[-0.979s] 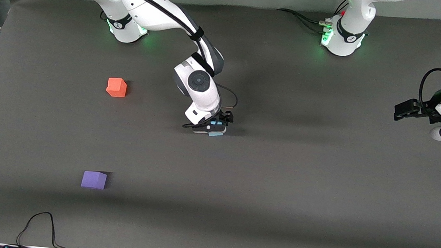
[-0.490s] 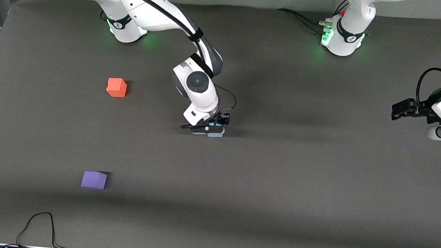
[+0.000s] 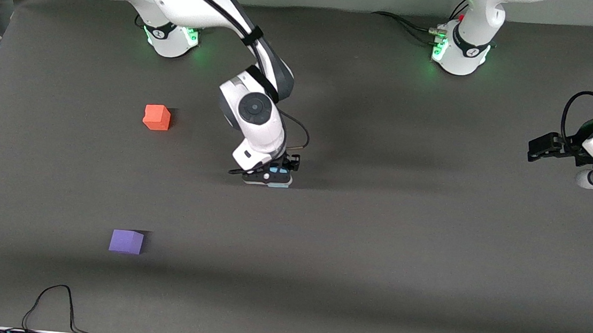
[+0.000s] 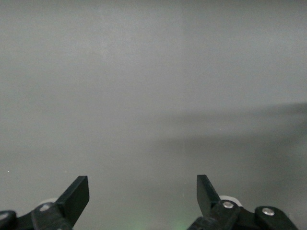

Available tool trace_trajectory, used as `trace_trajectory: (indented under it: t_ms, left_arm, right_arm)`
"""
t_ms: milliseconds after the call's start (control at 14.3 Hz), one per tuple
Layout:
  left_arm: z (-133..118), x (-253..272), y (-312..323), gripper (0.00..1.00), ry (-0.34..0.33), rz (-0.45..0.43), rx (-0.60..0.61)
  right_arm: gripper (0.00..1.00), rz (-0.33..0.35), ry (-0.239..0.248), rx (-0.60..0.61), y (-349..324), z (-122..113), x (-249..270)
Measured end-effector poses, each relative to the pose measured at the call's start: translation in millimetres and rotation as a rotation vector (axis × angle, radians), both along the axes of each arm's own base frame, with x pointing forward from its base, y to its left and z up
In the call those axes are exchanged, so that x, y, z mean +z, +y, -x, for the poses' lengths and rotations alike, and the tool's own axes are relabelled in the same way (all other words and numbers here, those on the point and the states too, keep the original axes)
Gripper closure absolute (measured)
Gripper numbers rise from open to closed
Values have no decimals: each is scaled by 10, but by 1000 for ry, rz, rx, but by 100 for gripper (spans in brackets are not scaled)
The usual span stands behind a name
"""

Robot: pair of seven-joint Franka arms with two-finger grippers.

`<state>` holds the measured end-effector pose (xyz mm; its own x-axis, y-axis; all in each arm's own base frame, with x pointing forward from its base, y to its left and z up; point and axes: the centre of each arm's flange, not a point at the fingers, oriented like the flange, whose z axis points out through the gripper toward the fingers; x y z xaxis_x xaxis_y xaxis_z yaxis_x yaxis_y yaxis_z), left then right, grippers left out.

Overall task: Place blue block between orange and purple blocks
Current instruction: 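Close the right gripper on the blue block and lift it, then carry the blue block with the right gripper toward the orange block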

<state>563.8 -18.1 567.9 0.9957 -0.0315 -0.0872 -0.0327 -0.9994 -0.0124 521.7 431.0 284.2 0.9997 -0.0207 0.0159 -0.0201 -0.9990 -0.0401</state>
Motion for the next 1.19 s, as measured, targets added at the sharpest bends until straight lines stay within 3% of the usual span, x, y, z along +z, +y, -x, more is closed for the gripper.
trace_trajectory:
  t_ms: [490, 840, 1189]
  left_arm:
    - [-1, -1, 3, 0, 0, -1, 0]
    - [-1, -1, 6, 0, 0, -1, 1]
    - [-13, 7, 8, 0, -11, -1, 1]
  right_arm:
    - [42, 29, 76, 50, -703, -533, 1947]
    - [42, 27, 92, 74, -1716, -682, 2511]
    - [42, 25, 104, 134, -3217, -687, 2667]
